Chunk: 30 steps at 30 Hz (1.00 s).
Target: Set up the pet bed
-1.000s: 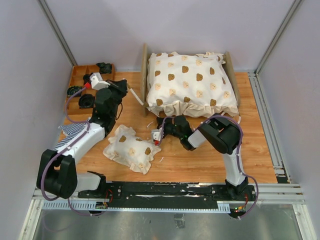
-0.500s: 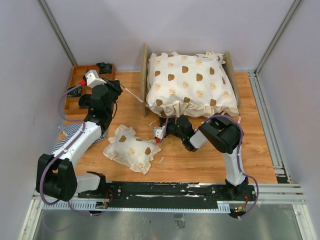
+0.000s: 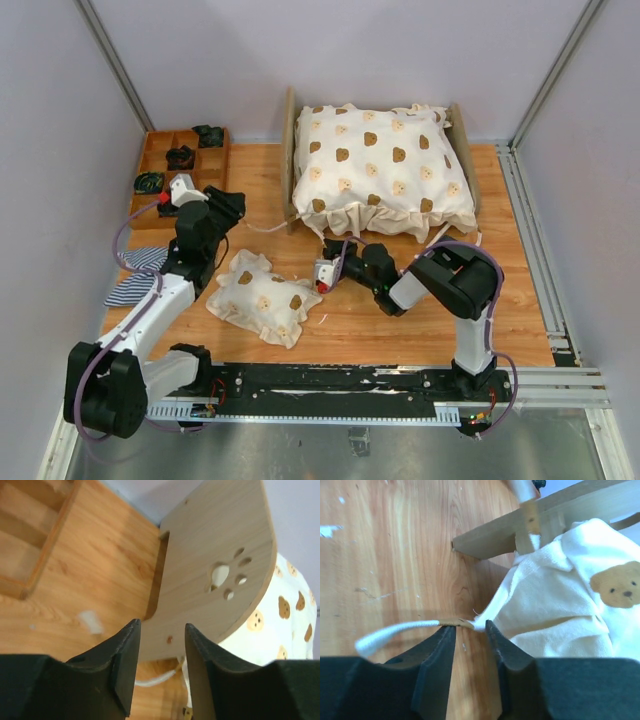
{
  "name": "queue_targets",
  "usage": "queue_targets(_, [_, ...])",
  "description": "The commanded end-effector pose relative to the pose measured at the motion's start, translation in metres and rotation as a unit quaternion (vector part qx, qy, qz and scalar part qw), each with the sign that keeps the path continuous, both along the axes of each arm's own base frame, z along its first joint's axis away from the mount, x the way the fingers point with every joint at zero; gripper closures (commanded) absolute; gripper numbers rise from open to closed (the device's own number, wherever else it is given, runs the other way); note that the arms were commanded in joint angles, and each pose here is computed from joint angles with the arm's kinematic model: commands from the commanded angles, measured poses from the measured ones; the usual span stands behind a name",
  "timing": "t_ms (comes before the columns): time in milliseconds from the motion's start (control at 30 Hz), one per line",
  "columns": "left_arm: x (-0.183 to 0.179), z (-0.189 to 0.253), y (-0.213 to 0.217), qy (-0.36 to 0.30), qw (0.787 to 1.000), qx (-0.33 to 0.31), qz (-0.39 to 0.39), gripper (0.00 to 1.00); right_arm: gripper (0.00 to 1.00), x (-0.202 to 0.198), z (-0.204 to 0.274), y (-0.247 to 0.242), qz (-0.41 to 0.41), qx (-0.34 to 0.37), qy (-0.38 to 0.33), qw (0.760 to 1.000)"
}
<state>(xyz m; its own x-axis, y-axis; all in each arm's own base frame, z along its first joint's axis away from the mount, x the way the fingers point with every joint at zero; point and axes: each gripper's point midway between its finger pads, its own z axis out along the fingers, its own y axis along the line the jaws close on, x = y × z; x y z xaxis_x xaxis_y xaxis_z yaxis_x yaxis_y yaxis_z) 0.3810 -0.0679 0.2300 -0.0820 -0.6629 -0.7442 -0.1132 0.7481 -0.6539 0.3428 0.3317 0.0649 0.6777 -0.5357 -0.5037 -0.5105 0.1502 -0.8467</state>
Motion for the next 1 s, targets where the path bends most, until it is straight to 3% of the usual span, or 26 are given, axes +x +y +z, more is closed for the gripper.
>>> queue_targets(0, [-0.020, -0.021, -0.017, 0.027, 0.998, -0.016, -0.055, 0.51, 0.67, -0.024, 0.032, 0.000, 0.001, 0.089, 0.037, 0.995])
queue_targets(200, [-0.032, -0.021, -0.027, 0.021, 0.994, 0.012, -0.103, 0.42, 0.68, -0.056, 0.070, -0.004, 0.013, 0.230, 0.138, 0.963])
queue_targets(400, [-0.032, -0.003, -0.085, -0.018, 0.962, 0.035, -0.270, 0.45, 0.73, -0.041, 0.100, -0.022, -0.111, 0.386, 0.308, 0.863])
queue_targets(533, [-0.032, -0.011, -0.114, -0.018, 0.947, 0.077, -0.310, 0.43, 0.69, -0.027, 0.119, -0.048, -0.253, 0.362, 0.368, 0.818])
queue_targets(733, [-0.030, -0.029, -0.146, -0.010, 0.944, 0.098, -0.316, 0.40, 0.61, -0.016, 0.145, -0.120, -0.446, 0.296, 0.347, 0.770])
queue_targets(967, [-0.008, -0.063, -0.177, 0.032, 0.942, 0.108, -0.316, 0.39, 0.58, -0.006, 0.145, -0.187, -0.535, 0.266, 0.343, 0.725])
